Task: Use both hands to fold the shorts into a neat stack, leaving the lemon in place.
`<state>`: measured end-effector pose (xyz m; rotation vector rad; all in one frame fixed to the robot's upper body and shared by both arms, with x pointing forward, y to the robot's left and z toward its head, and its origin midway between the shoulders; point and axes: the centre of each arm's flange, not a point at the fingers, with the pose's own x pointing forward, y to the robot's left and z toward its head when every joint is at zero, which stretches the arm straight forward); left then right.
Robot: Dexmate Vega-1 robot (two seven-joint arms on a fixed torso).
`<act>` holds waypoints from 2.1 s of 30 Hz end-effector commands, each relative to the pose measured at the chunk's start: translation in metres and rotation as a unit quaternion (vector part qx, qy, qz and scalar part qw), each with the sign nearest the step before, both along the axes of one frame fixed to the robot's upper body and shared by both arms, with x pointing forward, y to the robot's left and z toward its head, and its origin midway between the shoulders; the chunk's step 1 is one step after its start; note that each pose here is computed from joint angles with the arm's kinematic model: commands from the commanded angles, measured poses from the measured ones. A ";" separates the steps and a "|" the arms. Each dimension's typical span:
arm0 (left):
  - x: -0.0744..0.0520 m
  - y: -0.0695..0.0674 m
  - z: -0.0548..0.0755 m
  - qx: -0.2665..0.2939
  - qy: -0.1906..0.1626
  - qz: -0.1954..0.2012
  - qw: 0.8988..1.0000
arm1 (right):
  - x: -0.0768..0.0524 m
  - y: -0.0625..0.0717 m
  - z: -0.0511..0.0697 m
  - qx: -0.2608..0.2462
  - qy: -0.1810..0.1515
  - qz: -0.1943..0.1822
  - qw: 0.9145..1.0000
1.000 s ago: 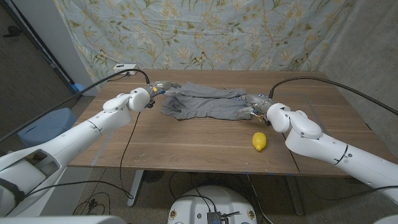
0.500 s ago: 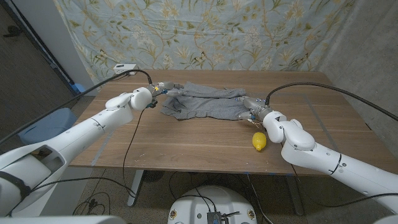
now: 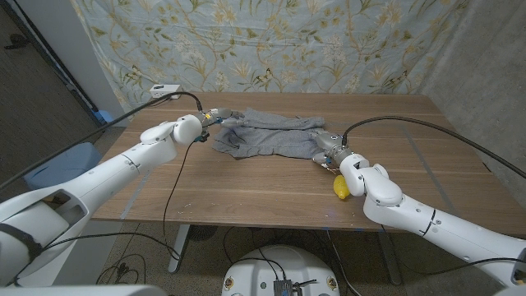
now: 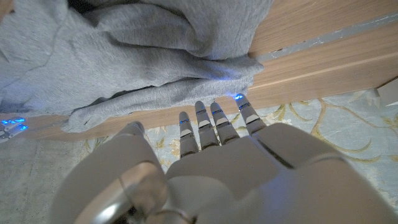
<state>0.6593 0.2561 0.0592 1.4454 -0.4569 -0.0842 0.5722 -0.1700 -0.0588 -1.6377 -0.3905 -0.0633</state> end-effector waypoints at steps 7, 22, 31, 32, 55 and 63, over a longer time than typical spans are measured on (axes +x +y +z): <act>0.001 0.002 0.000 -0.006 0.019 -0.009 1.000 | 0.035 0.010 -0.006 -0.021 -0.051 -0.007 0.998; 0.021 0.000 -0.027 -0.046 0.072 -0.056 0.995 | 0.051 0.012 0.007 -0.027 -0.103 -0.006 0.994; 0.032 -0.009 -0.041 -0.036 0.101 -0.064 0.992 | 0.049 0.012 0.020 -0.053 -0.153 0.002 0.987; 0.033 -0.009 -0.042 -0.036 0.102 -0.064 0.992 | 0.050 0.012 0.023 -0.059 -0.157 0.005 0.986; 0.034 -0.003 -0.049 -0.042 0.114 -0.064 0.990 | 0.048 0.062 0.086 -0.299 -0.268 0.116 0.908; 0.031 0.001 -0.051 -0.046 0.114 -0.065 0.990 | 0.044 0.075 0.115 -0.341 -0.316 0.151 0.872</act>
